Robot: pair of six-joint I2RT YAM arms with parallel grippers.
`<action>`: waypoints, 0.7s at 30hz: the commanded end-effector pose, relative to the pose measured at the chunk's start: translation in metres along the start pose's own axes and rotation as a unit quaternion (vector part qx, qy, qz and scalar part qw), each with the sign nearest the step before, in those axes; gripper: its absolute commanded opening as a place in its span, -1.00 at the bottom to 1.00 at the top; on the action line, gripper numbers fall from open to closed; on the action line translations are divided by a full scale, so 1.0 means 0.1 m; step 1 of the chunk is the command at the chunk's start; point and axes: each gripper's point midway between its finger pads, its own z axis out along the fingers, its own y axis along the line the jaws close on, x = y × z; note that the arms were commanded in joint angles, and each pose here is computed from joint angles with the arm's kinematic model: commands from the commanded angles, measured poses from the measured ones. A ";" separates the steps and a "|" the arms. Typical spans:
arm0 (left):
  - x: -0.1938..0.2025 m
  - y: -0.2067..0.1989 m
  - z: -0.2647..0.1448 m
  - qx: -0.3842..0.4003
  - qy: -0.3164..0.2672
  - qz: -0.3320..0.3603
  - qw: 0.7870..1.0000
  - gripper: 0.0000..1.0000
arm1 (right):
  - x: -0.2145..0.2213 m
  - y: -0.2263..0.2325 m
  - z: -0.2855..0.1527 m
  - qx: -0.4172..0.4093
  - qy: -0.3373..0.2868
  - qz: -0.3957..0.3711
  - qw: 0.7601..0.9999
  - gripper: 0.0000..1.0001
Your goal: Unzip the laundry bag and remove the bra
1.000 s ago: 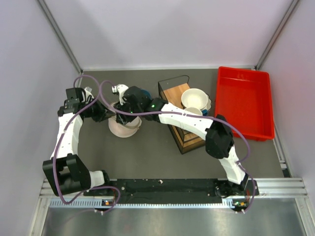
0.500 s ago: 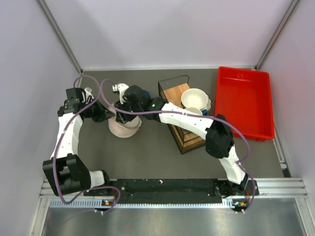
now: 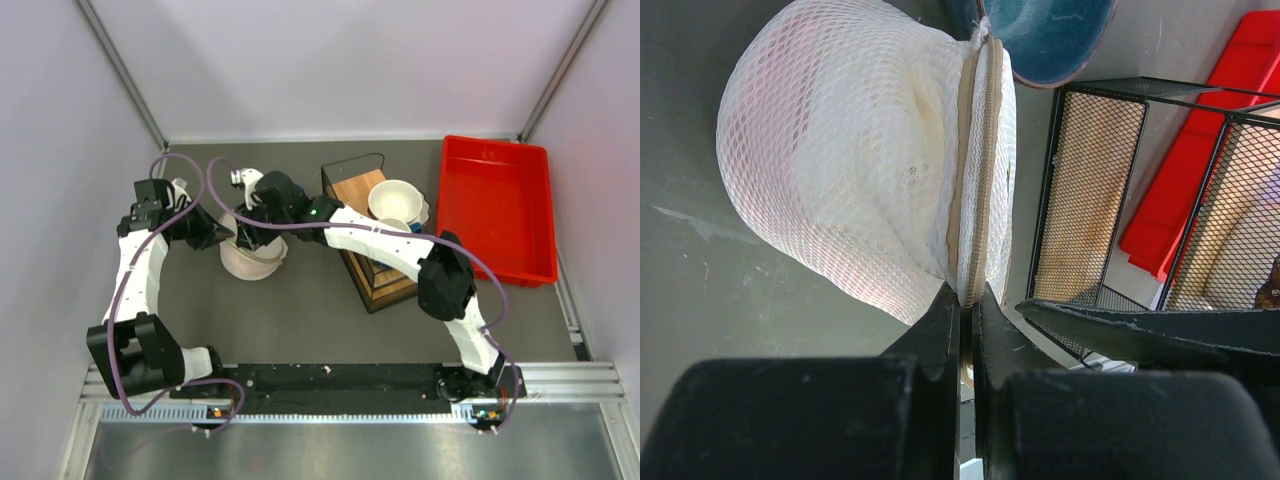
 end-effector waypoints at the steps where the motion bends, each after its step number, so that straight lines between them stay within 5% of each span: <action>1: -0.04 -0.11 -0.08 0.016 -0.015 0.023 0.999 -1.00 | -0.17 0.21 0.01 -0.024 -0.025 -0.012 0.999 -0.17; 12: -0.04 -0.14 -0.09 0.022 -0.013 0.021 0.999 -1.00 | -0.15 0.04 0.14 0.015 -0.025 -0.036 0.999 -0.21; 15: -0.02 -0.15 -0.08 0.025 -0.010 0.020 0.999 -1.00 | -0.14 0.03 0.16 0.015 -0.023 -0.039 0.999 -0.35; 18: -0.03 -0.16 -0.09 0.029 -0.011 0.018 0.999 -1.00 | -0.15 0.06 0.14 0.011 -0.024 -0.037 0.999 -0.65; 19: -0.03 -0.17 -0.09 0.030 -0.009 0.016 0.999 -1.00 | -0.17 0.06 0.12 0.011 -0.026 -0.036 0.999 -0.92; 21: -0.02 -0.21 -0.10 0.039 -0.008 0.017 0.999 -1.00 | -0.20 0.07 0.06 0.013 -0.030 -0.033 0.999 -1.00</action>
